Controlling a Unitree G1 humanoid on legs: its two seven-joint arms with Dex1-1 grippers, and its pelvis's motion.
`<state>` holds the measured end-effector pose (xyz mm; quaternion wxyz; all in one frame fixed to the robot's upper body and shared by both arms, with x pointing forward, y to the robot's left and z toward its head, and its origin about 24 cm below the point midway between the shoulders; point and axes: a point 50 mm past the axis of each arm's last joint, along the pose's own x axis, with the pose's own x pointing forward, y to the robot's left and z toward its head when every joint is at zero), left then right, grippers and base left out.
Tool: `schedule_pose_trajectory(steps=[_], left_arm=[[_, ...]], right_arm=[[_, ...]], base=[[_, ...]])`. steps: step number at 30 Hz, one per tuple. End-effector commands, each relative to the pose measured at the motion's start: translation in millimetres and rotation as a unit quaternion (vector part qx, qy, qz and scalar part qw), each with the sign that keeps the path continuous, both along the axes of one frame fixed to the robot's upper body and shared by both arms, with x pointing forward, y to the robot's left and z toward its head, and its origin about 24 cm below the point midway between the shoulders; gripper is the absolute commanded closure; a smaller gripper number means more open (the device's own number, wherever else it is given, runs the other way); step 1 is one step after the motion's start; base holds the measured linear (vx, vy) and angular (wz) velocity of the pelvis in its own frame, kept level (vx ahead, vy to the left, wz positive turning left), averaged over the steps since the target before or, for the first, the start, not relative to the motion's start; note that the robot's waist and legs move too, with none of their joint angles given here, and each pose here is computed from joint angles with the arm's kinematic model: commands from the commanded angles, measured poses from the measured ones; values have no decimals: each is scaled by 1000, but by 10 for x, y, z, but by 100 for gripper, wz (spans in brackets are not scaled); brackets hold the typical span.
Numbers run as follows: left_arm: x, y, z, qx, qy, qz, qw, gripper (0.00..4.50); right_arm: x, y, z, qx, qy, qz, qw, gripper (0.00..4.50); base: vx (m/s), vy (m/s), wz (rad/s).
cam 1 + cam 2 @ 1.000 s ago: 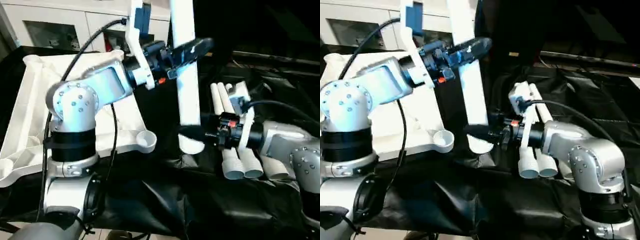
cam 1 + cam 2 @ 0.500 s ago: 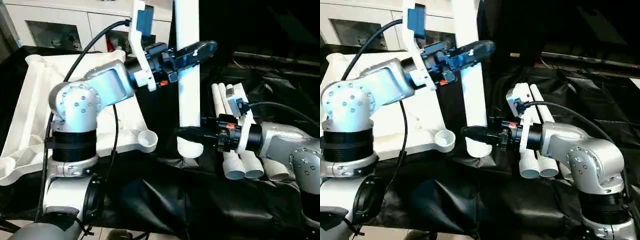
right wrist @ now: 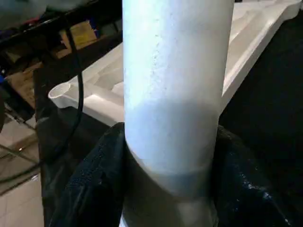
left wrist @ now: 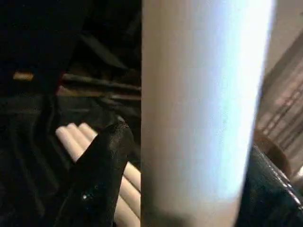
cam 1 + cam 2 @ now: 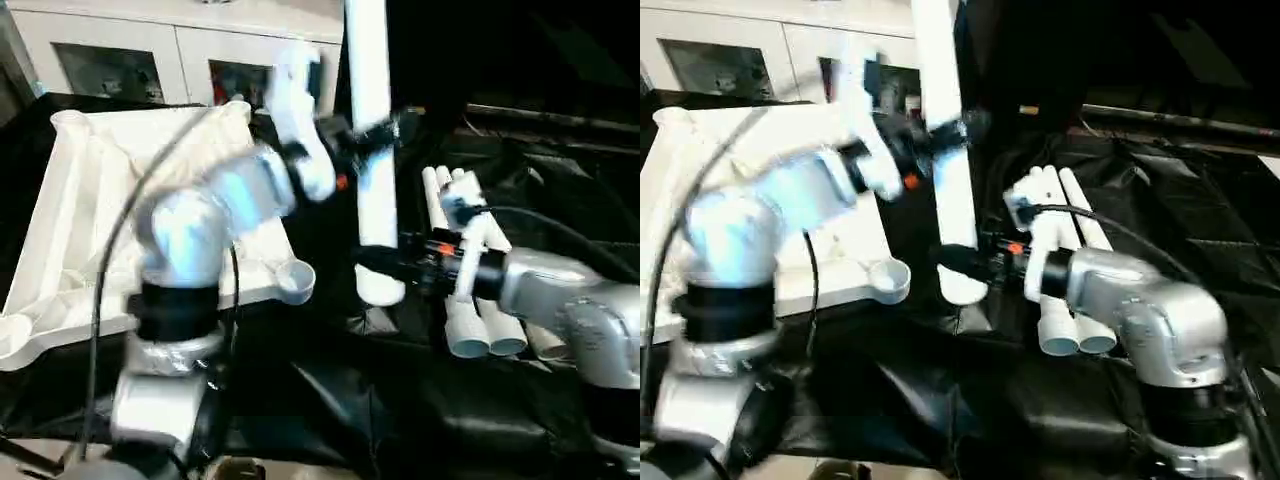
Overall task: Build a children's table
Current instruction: Pick table leg
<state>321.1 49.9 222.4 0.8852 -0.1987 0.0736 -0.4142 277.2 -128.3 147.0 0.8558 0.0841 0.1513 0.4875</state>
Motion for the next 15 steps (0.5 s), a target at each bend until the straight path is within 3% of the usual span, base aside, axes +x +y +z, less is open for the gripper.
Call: schedule_pose_trajectory(steps=[1, 9, 15], left_arm=[[11, -11, -38, 8, 15, 21, 1000, 184], [31, 3, -18, 2, 13, 50, 999, 258], [56, 54, -5, -4, 12, 61, 998, 264]], right_arm=[[34, 19, 100, 1, -30, -5, 1000, 253], [69, 66, 104, -7, -41, -10, 999, 253], [108, 76, 81, -30, -61, -27, 997, 253]], base=[[0, 0, 0], [0, 0, 0], [0, 0, 0]])
